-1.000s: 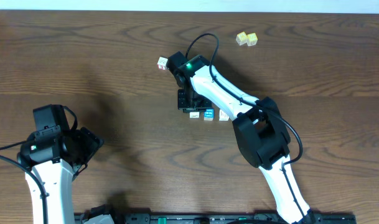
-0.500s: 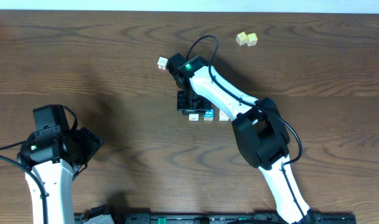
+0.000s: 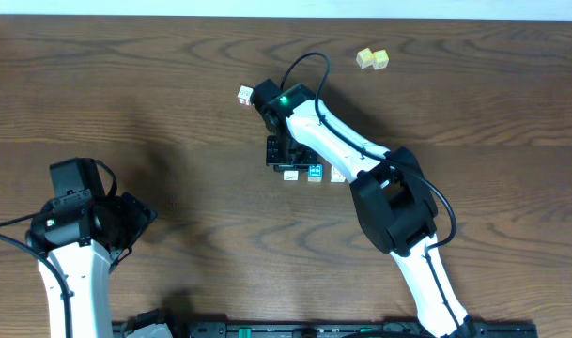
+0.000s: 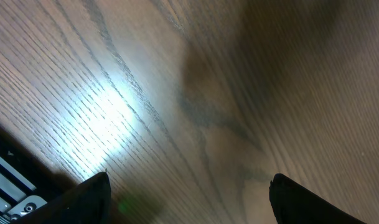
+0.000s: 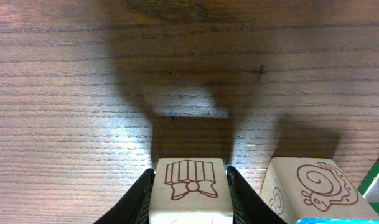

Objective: Lift 5 blocks

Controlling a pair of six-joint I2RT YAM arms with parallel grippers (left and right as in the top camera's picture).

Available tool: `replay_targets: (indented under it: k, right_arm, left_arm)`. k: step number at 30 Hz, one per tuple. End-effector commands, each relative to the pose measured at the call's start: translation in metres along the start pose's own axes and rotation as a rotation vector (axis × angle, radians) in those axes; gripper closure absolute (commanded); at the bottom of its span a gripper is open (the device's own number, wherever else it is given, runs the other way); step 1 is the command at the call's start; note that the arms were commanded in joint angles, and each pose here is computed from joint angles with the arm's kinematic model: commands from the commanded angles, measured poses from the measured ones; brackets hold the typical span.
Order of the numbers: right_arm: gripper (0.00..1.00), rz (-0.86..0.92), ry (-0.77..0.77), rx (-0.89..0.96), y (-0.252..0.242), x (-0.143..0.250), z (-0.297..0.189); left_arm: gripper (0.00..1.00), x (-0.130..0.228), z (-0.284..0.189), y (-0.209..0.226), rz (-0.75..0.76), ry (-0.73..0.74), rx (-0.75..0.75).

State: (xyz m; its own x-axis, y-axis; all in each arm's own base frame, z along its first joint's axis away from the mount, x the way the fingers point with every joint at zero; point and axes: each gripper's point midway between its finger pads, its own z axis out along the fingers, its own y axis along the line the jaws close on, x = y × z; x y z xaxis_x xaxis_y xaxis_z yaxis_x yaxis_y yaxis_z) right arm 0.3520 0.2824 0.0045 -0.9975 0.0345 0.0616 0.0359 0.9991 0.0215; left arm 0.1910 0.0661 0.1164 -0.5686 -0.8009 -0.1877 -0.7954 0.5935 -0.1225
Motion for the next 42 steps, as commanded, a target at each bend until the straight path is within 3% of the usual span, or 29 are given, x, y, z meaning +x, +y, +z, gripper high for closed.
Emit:
replay_targets:
  k: [1, 29, 42]
  right_arm:
    - [0.75, 0.000, -0.015, -0.002, 0.0047, 0.0011, -0.0027]
    - [0.61, 0.006, -0.003, -0.005, 0.0031, 0.0020, -0.0031]
    - [0.73, 0.007, 0.005, -0.003, 0.0023, 0.0038, -0.0031]
  left_arm:
    - [0.18, -0.0031, -0.0036, -0.0002, -0.011, -0.008, 0.002]
    - [0.18, -0.0031, -0.0036, -0.0002, -0.011, -0.009, 0.002]
    - [0.18, -0.0031, -0.0036, -0.0002, -0.011, -0.009, 0.002]
